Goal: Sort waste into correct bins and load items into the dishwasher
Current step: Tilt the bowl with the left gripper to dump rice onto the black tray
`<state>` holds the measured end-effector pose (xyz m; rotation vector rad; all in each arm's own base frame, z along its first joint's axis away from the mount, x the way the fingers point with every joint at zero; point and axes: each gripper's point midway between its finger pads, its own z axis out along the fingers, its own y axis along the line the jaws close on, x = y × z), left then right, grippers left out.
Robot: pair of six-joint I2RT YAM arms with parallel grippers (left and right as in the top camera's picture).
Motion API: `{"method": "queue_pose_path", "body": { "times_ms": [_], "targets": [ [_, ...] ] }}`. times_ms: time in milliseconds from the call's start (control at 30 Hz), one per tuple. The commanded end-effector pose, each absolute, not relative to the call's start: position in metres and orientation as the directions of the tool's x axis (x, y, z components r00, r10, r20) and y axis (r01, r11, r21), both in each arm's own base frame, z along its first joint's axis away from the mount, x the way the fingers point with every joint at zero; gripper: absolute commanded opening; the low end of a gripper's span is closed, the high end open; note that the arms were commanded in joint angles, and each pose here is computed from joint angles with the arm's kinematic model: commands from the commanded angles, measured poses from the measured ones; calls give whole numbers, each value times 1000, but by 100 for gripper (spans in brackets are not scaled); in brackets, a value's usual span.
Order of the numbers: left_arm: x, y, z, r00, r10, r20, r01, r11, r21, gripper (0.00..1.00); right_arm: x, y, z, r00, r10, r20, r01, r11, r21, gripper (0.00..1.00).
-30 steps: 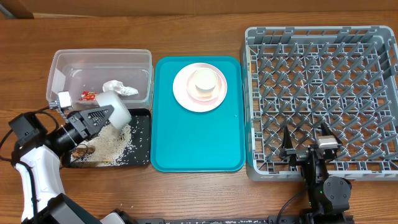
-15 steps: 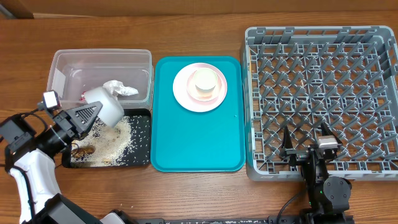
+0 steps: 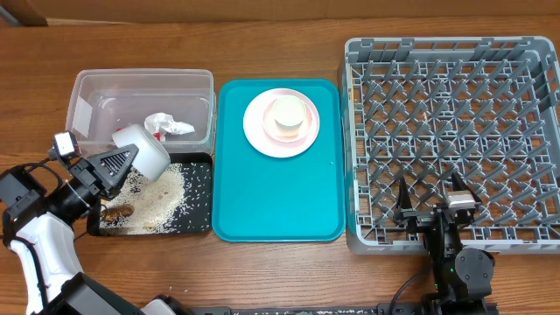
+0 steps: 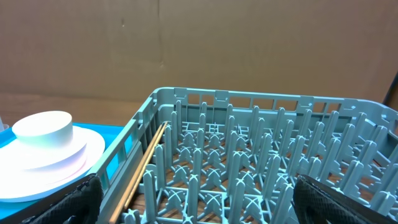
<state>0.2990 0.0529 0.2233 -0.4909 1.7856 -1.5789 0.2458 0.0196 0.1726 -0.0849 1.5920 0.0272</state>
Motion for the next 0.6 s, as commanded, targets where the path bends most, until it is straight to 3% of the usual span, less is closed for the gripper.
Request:
{"method": "queue_pose_path", "body": {
  "times_ms": [0, 233, 567],
  "targets": [
    [296, 51, 224, -692, -684, -231, 160, 167, -973, 4, 246, 21, 171, -15, -37, -999, -79, 996, -36, 100],
    [302, 41, 210, -715, -671, -197, 75, 206, -976, 4, 246, 21, 171, -15, -37, -999, -79, 996, -36, 100],
    [322, -29, 209, -811, -530, -248, -18, 446, -895, 4, 246, 21, 171, -15, -37, -999, -79, 996, -36, 100]
  ]
}}
